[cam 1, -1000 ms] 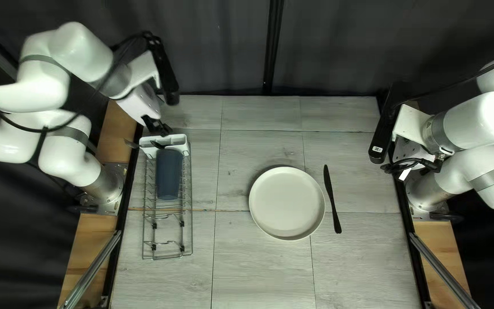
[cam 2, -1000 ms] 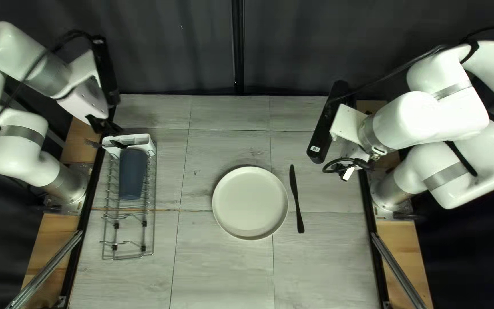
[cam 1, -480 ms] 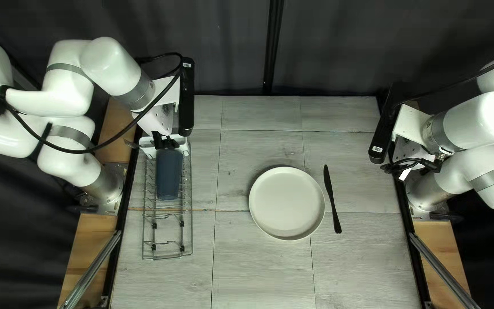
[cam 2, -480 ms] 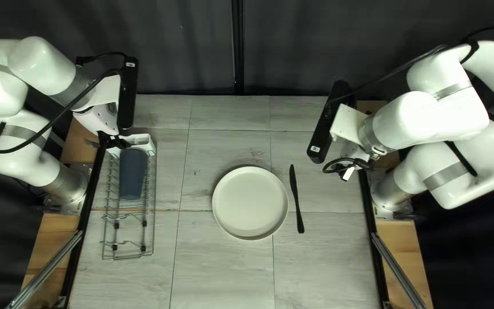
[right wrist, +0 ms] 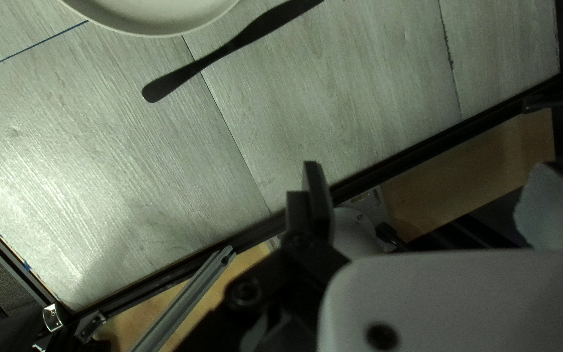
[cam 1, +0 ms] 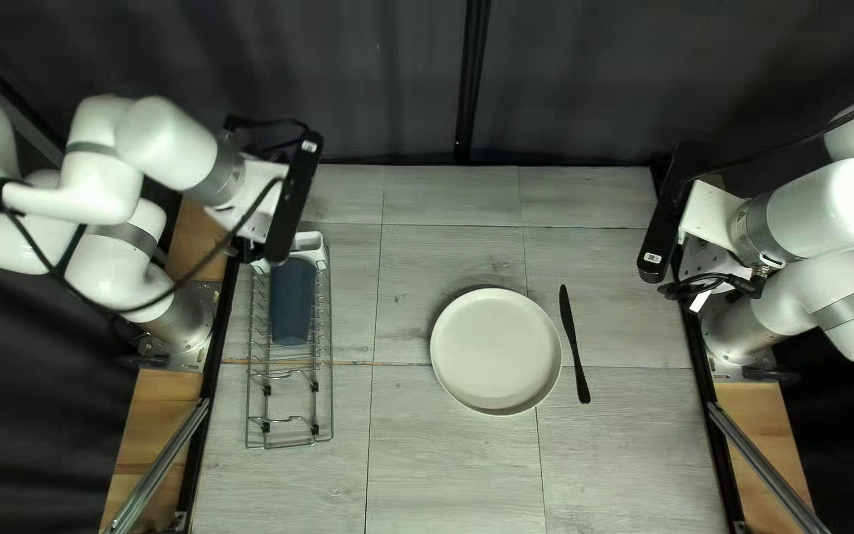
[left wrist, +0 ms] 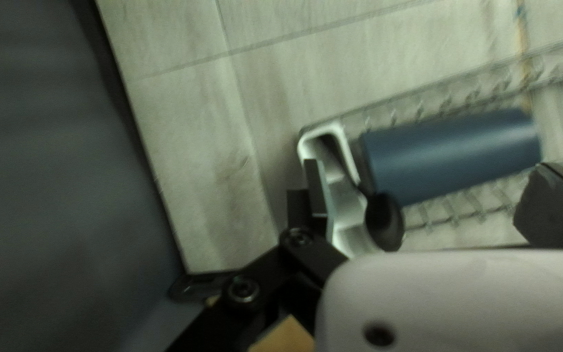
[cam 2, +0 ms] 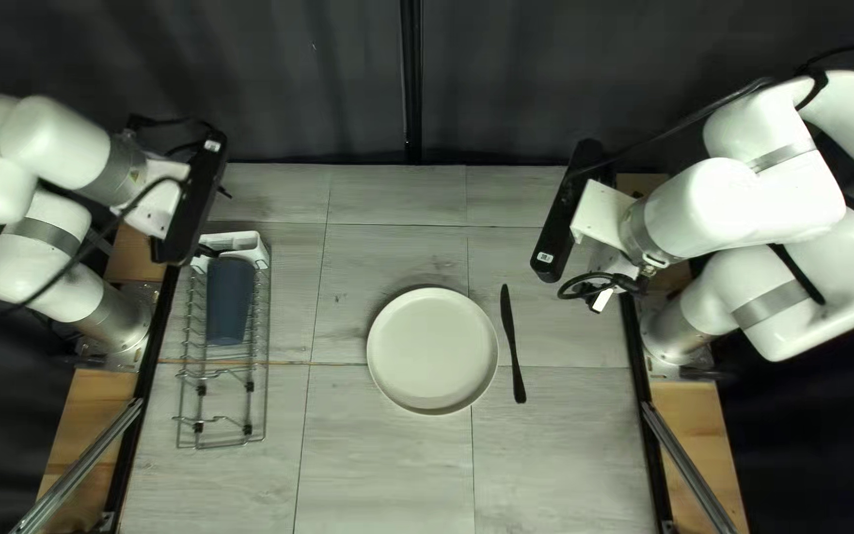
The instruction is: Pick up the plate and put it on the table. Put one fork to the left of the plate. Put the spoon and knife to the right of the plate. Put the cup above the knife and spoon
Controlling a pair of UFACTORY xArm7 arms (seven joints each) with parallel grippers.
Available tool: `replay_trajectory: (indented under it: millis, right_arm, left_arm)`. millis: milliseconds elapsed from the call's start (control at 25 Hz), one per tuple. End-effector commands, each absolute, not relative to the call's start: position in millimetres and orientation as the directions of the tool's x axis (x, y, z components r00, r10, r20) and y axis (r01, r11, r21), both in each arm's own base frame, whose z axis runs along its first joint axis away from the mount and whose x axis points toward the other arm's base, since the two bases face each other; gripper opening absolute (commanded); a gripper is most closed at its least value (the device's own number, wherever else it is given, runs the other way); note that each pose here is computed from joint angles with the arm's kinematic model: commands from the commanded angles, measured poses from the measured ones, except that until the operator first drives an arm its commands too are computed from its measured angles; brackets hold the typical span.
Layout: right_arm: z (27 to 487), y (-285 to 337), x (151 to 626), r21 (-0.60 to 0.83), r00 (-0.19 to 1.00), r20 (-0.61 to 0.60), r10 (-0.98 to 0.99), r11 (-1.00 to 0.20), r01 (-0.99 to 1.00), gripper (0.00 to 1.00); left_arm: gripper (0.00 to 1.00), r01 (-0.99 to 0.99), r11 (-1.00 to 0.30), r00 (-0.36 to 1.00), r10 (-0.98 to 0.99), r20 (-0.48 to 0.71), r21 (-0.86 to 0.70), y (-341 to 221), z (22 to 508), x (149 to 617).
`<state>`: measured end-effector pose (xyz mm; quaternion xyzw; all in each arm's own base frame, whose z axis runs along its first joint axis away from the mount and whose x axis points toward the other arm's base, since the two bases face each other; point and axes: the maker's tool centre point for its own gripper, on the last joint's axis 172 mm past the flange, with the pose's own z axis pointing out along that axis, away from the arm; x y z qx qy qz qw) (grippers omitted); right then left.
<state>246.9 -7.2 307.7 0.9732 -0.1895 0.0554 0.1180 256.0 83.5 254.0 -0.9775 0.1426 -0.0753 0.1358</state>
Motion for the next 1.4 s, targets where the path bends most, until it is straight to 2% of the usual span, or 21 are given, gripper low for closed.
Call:
replay_trajectory:
  millis: [40, 280, 560, 1080, 1120, 1160, 1200, 1240, 1400]
  right_arm:
    - [307.7, -7.2, 246.9, 0.209, 0.922, 0.153, -0.356, -0.9, -0.382, 1.0]
    - [307.7, -7.2, 246.9, 0.209, 0.922, 0.153, -0.356, -0.9, -0.382, 1.0]
    - [307.7, -7.2, 246.9, 0.209, 0.922, 0.153, -0.356, -0.9, -0.382, 1.0]
    - [307.7, -7.2, 246.9, 0.209, 0.922, 0.153, -0.356, -0.9, -0.382, 1.0]
    - [307.7, -7.2, 246.9, 0.209, 0.922, 0.153, -0.356, -0.9, -0.382, 1.0]
    - [307.7, -7.2, 246.9, 0.209, 0.922, 0.153, -0.356, -0.9, -0.382, 1.0]
    - [307.7, -7.2, 246.9, 0.209, 0.922, 0.153, -0.356, -0.9, -0.382, 1.0]
    - [307.7, -7.2, 246.9, 0.209, 0.922, 0.153, -0.356, -0.9, -0.382, 1.0]
    - [307.7, -7.2, 246.9, 0.209, 0.922, 0.153, -0.356, -0.9, -0.382, 1.0]
  left_arm:
    - [1.0, -0.308, -0.901, 0.948, -0.317, -0.021, -0.306, 83.5, 239.1, 254.8]
    - [1.0, -0.333, -0.899, 0.942, -0.307, -0.133, -0.285, 87.7, 219.5, 237.7]
    - [1.0, -0.36, -0.899, 0.928, -0.316, -0.2, -0.25, 97.5, 194.4, 219.3]
    - [0.98, -0.403, -0.901, 0.911, -0.379, -0.161, -0.162, 95.4, 149.3, 195.7]
    - [0.69, -0.404, -0.901, 0.911, -0.381, -0.158, -0.16, 95.5, 148.4, 195.5]
    - [0.32, -0.403, -0.901, 0.912, -0.382, -0.152, -0.157, 96.1, 146.2, 194.8]
    - [0.03, -0.403, -0.902, 0.912, -0.382, -0.15, -0.156, 96.1, 145.8, 194.2]
    - [0.0, -0.402, -0.902, 0.913, -0.382, -0.147, -0.154, 96.3, 145.9, 193.6]
    - [0.0, -0.391, -0.907, 0.918, -0.372, -0.137, -0.159, 97.4, 151.0, 193.2]
